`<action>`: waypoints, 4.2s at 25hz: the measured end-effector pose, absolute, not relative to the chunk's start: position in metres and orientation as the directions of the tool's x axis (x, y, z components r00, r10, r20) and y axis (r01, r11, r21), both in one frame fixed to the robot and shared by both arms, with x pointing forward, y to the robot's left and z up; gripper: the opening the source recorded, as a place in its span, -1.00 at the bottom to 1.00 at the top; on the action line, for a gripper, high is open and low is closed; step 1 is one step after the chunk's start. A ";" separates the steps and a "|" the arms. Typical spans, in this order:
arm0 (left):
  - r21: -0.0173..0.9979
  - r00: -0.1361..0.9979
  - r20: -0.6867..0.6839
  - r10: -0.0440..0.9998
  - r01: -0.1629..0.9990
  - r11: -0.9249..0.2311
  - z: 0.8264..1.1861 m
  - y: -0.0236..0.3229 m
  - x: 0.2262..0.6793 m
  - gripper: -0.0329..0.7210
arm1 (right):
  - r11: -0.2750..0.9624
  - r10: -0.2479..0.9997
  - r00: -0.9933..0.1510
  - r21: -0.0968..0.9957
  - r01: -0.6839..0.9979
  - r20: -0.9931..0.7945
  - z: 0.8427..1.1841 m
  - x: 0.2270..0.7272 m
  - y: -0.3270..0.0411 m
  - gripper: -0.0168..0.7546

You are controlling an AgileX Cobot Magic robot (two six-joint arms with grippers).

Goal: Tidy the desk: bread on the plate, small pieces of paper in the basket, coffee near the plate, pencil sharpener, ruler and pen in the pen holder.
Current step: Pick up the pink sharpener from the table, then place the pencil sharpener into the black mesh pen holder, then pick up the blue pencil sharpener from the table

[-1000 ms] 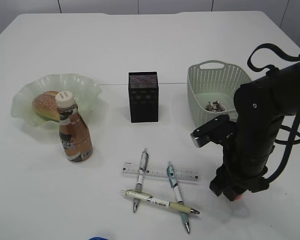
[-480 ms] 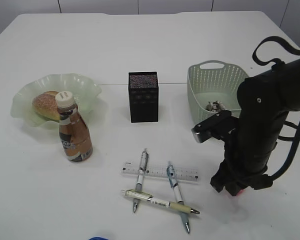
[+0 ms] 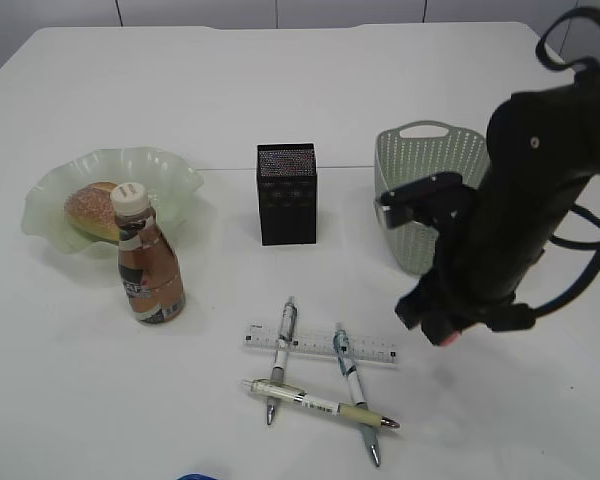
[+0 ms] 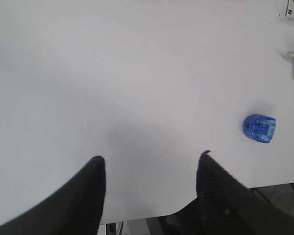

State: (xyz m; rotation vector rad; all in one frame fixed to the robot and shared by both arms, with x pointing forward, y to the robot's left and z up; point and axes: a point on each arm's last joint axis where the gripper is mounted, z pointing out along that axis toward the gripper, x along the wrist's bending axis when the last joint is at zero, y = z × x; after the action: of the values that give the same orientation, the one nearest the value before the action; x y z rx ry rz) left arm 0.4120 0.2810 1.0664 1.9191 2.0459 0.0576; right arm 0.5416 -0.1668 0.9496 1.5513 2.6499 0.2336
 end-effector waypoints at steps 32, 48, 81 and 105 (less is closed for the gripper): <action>0.255 -0.035 -0.213 0.976 0.963 0.090 1.066 0.281 0.412 0.23 | 0.090 0.749 -0.494 0.671 0.736 0.441 1.001 0.713 -0.129 -0.48; 0.281 -0.034 -0.214 0.976 0.955 0.095 1.067 0.281 0.414 0.22 | 0.071 0.729 -0.478 0.640 0.765 0.490 0.972 0.725 -0.122 -0.23; 0.270 -0.011 -0.208 0.978 0.960 0.068 1.067 0.281 0.413 0.21 | 0.381 0.827 -0.493 0.375 0.845 0.271 1.099 0.602 -0.142 0.12; 0.305 -0.011 -0.212 0.977 0.949 0.077 1.068 0.281 0.416 0.21 | 0.840 0.478 -0.864 0.206 0.502 0.159 0.992 0.471 0.004 0.12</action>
State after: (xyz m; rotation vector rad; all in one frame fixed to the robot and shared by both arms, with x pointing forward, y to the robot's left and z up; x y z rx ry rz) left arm 0.4162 0.2809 1.0677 1.9111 2.0011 0.1068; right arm 0.4706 0.0042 0.9916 0.8309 3.1105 0.3929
